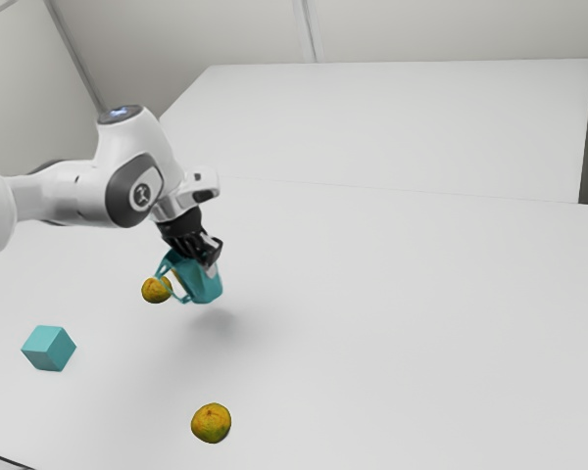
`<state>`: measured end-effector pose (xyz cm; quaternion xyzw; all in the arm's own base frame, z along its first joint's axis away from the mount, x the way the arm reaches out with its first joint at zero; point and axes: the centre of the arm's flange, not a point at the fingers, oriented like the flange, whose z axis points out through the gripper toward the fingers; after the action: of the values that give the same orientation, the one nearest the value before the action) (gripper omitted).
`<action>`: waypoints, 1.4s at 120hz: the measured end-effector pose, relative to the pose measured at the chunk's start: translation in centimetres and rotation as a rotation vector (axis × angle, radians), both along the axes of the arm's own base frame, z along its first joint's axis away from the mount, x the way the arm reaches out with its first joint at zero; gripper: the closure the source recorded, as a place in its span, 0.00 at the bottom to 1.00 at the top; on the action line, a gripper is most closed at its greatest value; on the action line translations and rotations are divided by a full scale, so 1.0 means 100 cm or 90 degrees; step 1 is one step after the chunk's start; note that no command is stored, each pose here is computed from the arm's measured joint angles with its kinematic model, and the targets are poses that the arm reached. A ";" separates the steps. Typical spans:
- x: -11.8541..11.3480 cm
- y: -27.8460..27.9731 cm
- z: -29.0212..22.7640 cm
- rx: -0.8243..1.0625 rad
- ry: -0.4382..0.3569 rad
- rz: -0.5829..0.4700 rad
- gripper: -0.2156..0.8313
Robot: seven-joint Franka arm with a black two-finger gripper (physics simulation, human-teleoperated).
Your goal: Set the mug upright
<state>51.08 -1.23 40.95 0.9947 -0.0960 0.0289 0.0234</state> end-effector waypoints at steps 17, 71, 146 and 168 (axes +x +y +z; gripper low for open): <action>0.001 -0.007 -0.013 0.012 -0.016 0.026 0.93; -0.005 -0.016 -0.050 0.012 -0.007 0.117 0.93; 0.000 -0.014 -0.065 0.012 -0.006 0.177 0.72; 0.000 -0.013 -0.051 0.010 -0.025 0.184 0.59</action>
<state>51.09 -2.58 35.81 0.9975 0.0479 0.0509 0.0089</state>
